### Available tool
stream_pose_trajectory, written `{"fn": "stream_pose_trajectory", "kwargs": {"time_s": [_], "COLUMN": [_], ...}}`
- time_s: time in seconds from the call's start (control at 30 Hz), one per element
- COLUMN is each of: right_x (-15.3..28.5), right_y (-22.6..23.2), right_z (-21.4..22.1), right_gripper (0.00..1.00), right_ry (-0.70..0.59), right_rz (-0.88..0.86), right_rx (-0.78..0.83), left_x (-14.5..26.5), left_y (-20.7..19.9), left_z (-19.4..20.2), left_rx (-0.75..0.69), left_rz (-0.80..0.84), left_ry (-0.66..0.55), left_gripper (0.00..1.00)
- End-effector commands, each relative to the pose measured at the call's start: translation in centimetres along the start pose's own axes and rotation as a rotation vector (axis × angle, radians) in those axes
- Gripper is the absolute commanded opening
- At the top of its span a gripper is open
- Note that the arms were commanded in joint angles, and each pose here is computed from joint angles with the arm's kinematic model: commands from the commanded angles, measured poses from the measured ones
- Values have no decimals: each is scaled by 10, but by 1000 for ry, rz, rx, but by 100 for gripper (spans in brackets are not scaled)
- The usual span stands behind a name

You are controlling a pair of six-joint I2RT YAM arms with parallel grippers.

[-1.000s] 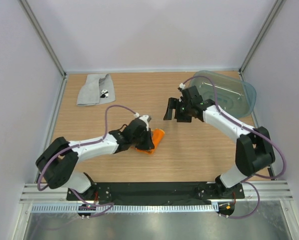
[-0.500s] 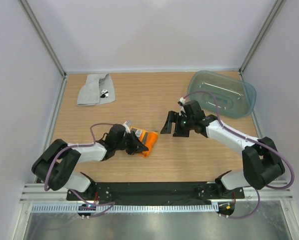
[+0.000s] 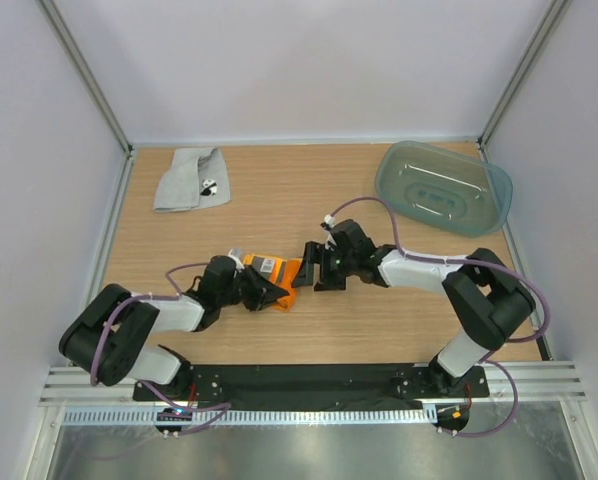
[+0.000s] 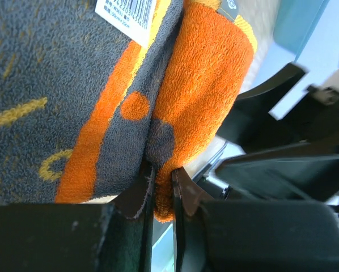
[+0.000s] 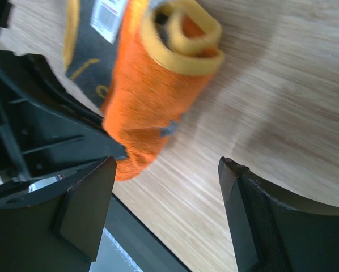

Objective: Roll the towels
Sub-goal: Roll the towel

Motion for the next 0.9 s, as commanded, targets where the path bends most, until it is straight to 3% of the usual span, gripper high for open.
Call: {"fn": "stream_pose_trajectory", "kwargs": {"time_s": [0.0,0.37,0.57,0.87], "right_x": [-14,-50,-61,-71], "right_y": [10,4,7,8], "right_z": [-8,-10,-8,-7], "right_gripper": [79,75,65,29], "right_ry": [-52,-44,-31,-22], "right_rz": [-38,-57,-49,-32], "right_rx": [10,-28,-15,-6], "left_x": [5,0,0,0], "left_y": [4,28,34,40], "left_z": [-7,-1,-1,-1], "left_rx": [45,124,157,129], "left_rz": [-25,-58,-49,-73], "left_ry": [-47,-3,6,61], "left_gripper": [0,0,0,0]}}
Point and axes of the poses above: each gripper's point midway between its finger pads, its own x axis back along the fingers, its own y axis along the line the jaws close on, z = x × y, the point moved 10 cm from there along x, back along the fingers, and after that the axes turned 13 degrees about -x, right-handed, at the moved point
